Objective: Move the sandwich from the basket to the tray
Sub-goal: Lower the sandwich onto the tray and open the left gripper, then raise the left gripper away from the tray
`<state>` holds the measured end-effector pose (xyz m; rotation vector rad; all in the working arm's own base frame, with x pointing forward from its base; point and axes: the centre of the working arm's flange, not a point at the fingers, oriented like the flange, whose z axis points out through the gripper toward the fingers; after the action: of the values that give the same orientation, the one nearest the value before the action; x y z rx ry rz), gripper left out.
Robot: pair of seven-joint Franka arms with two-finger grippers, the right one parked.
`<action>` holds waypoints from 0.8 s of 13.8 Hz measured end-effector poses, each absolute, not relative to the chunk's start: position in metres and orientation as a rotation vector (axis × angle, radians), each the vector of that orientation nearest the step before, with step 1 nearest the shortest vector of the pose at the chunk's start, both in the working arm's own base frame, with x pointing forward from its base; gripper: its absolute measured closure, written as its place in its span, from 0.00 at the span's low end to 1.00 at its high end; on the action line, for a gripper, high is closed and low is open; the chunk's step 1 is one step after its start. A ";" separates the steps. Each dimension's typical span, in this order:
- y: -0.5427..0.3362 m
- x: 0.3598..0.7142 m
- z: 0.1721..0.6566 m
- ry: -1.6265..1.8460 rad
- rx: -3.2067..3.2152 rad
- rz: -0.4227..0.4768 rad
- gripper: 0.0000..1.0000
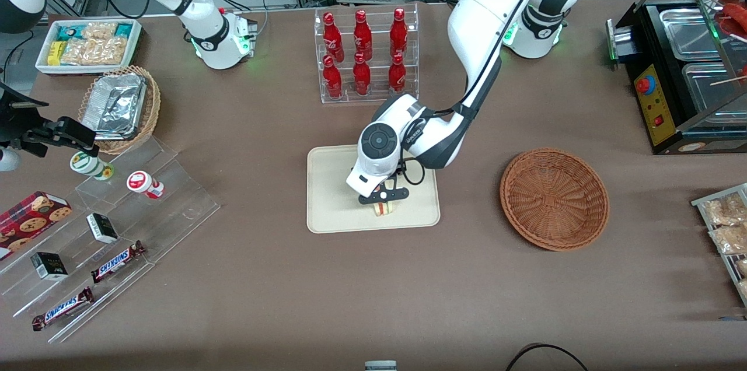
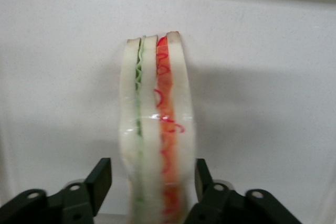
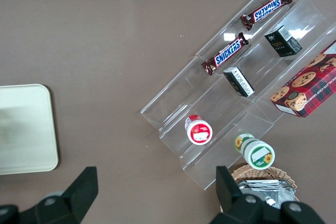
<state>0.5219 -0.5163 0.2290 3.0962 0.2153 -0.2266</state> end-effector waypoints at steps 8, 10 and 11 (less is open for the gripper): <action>-0.516 0.540 0.288 0.228 3.105 -0.237 0.00; -0.511 0.546 0.317 0.235 3.102 -0.229 0.00; -0.506 0.548 0.332 0.229 3.100 -0.225 0.00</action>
<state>0.5480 -0.5062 0.3320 3.0998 0.2292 -0.2255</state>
